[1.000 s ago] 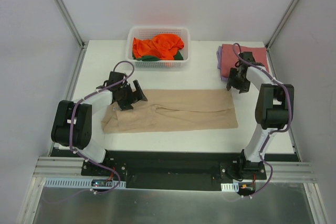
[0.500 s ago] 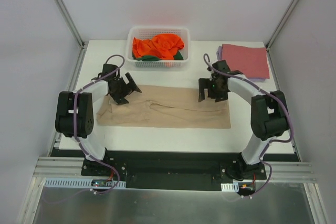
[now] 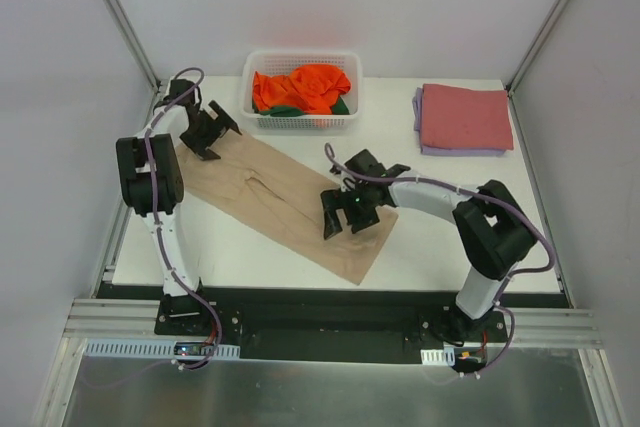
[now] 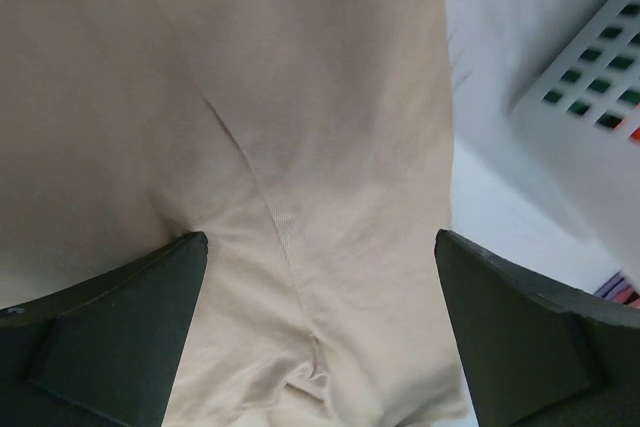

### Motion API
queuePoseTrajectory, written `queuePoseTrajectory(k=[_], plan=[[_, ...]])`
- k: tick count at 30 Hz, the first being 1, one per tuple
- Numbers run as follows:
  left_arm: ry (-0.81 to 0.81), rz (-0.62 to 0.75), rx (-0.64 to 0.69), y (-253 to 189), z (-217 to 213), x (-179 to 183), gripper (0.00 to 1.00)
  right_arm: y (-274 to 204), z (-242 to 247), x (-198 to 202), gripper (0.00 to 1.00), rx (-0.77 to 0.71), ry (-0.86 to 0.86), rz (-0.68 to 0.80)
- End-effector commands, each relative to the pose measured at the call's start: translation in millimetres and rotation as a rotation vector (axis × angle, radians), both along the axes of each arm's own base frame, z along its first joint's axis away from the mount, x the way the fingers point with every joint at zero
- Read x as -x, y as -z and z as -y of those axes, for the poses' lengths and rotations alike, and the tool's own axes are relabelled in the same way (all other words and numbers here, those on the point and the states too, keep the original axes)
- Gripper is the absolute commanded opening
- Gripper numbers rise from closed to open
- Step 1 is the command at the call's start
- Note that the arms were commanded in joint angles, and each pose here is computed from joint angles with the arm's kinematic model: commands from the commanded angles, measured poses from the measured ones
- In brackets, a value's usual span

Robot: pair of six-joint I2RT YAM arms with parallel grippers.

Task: Fold and stack the t-shirts
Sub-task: Rotate the tshirt 30 degrees

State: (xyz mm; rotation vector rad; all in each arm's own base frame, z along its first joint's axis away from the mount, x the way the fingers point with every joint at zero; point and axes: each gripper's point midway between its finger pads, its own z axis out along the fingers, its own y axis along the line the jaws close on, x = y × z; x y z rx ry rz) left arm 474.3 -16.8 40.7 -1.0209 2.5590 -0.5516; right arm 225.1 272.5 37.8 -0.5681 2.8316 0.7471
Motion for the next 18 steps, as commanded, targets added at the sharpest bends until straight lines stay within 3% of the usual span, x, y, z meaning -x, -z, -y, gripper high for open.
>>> queuePoseTrajectory(k=[1, 4, 10, 15, 18], plan=[[-0.008, -0.067, -0.048, 22.6, -25.2, -20.1, 0.99, -5.5, -44.8, 48.4, 0.99, -0.081, -0.134, -0.129], [-0.033, -0.05, -0.054, 17.5, -31.7, -39.2, 0.99, -10.0, -69.7, 54.7, 0.99, -0.103, -0.226, -0.131], [-0.048, -0.018, -0.091, 10.2, -44.4, -57.9, 0.99, -26.5, -80.3, 37.7, 0.99, -0.106, -0.244, -0.052], [0.012, 0.166, -0.102, -68.8, -36.5, -77.8, 0.99, -65.8, -72.6, 13.2, 0.99, -0.096, -0.202, 0.125], [0.07, 0.269, -0.165, -126.7, -23.8, -61.6, 0.99, -88.3, -56.7, -2.1, 0.96, -0.081, -0.11, 0.211]])
